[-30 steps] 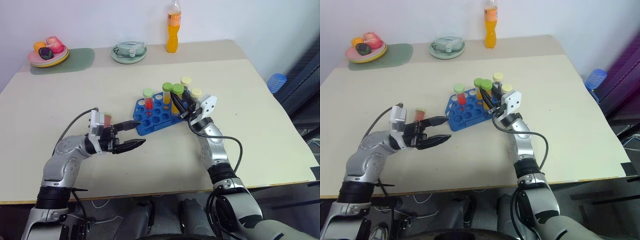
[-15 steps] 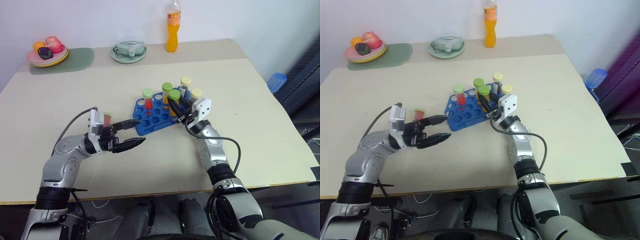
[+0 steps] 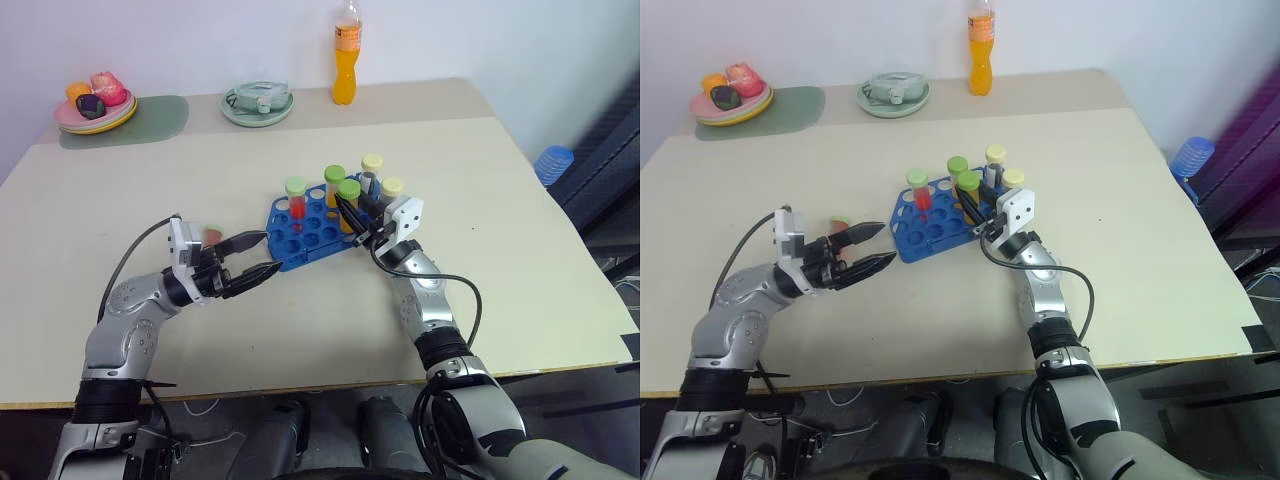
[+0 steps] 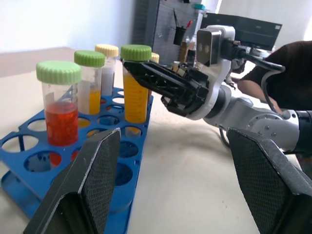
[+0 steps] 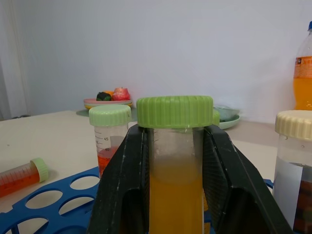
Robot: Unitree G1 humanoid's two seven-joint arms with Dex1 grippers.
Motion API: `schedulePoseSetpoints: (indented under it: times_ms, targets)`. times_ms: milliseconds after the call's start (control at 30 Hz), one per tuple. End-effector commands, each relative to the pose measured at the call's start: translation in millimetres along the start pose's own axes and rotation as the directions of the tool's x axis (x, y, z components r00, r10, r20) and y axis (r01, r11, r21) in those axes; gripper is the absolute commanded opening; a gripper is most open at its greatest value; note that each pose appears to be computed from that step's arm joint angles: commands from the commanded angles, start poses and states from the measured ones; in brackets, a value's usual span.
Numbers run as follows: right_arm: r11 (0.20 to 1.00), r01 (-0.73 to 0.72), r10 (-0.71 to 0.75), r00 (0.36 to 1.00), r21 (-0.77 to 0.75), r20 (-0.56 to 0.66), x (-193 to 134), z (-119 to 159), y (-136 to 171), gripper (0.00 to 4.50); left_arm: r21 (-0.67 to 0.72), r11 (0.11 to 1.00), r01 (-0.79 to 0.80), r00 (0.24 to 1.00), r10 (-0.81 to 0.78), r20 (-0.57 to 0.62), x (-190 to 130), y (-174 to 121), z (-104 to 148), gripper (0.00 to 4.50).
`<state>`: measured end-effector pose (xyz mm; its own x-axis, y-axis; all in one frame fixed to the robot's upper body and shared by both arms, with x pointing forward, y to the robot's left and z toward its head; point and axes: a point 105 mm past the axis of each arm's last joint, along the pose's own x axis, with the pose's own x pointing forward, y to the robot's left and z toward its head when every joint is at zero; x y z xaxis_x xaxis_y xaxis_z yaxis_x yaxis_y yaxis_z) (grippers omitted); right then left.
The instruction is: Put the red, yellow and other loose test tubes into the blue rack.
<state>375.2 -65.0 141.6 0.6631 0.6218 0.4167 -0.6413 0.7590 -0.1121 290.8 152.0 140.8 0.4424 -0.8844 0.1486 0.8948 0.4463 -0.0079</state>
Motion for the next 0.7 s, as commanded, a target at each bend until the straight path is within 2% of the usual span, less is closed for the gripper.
schedulePoseSetpoints:
  times_ms: [33, 200, 567, 600, 700]
  targets:
    - [1.0, -0.009, 0.009, 1.0, 0.0, 0.017, 1, 2, 2, 0.83, 0.053, 0.998, -0.045, 0.999, 0.044, 0.004, -12, 5, 9, 3.57]
    - [1.0, -0.002, 0.002, 1.0, 0.003, 0.014, 0, 0, 2, 0.83, 0.07, 0.993, -0.091, 0.995, 0.093, -0.024, -29, 7, 4, 3.57]
    - [0.999, -0.01, 0.008, 0.999, 0.042, 0.032, -2, -2, 2, 0.83, 0.052, 0.997, -0.054, 0.997, 0.057, -0.056, -50, -4, 3, 3.57]
    - [0.999, -0.012, 0.01, 0.999, 0.04, 0.036, -3, -1, 1, 1.86, 0.051, 0.997, -0.053, 0.997, 0.055, -0.057, -49, -5, 2, 3.57]
    - [1.0, 0.018, -0.018, 0.999, 0.007, 0.037, -5, -1, -4, 3.3, 0.047, 0.998, -0.047, 0.998, 0.049, -0.049, -46, -6, 3, 3.57]
